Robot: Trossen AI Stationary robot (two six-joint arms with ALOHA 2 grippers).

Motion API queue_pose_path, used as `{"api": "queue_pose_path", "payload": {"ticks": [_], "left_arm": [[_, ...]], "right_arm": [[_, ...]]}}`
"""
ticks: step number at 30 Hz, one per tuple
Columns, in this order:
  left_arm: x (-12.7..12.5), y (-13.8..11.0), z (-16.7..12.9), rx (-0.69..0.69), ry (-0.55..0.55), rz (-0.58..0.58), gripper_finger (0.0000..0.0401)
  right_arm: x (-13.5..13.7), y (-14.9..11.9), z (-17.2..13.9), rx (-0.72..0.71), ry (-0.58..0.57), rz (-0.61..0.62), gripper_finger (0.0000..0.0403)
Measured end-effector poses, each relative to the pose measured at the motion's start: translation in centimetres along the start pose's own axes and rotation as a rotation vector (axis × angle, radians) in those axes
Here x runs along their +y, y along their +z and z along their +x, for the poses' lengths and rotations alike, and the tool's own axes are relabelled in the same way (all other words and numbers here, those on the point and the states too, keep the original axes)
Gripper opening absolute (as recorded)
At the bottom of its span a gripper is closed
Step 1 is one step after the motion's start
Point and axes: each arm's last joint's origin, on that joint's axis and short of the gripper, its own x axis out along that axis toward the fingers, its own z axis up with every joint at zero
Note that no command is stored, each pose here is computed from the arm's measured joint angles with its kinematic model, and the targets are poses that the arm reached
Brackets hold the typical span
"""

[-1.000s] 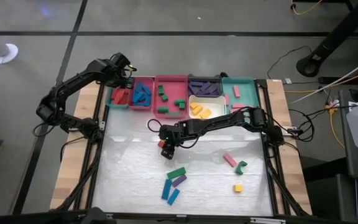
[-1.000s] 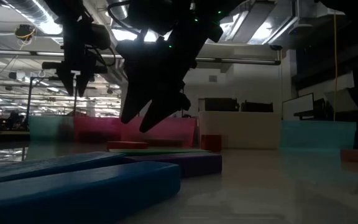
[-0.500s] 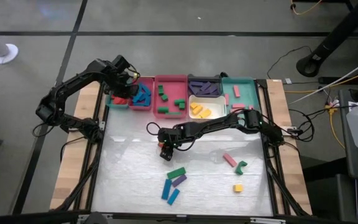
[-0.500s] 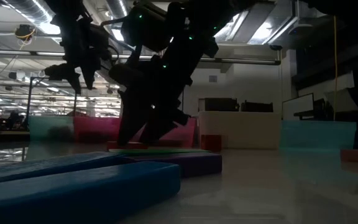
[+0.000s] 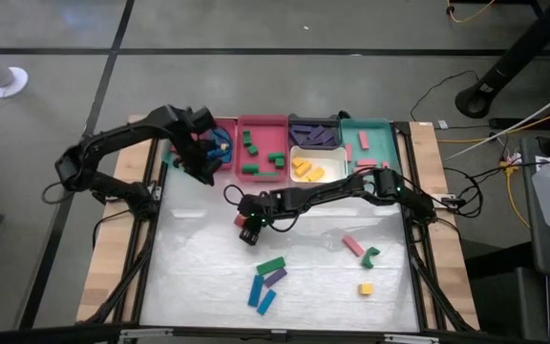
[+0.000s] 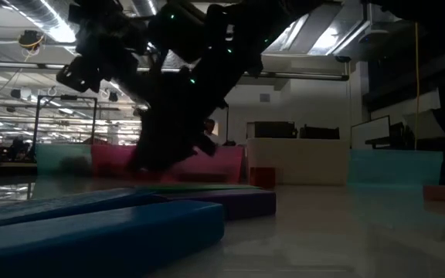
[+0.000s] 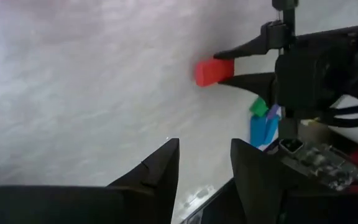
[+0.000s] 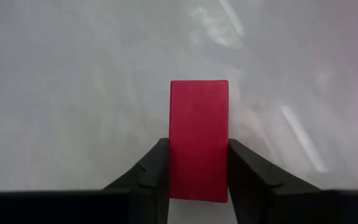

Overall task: Sort blocks
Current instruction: Put the red block into the left green bin

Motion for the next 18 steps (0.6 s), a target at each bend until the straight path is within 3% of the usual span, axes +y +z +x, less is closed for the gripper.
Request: {"api": "queue_pose_path", "payload": {"ticks": [9,18], "left_arm": [[-1.5,-1.0,1.1,0.050,0.013,0.054,0.0133],[-1.9,-1.3,1.4,0.078,-0.005,0.070,0.0145]], "right_arm": [[2.2,3.8,-2.1,-0.151,0.154,0.008,0.0118],[2.4,7.4,-4.5,-0.306,0.109,0.008,0.0122]]}}
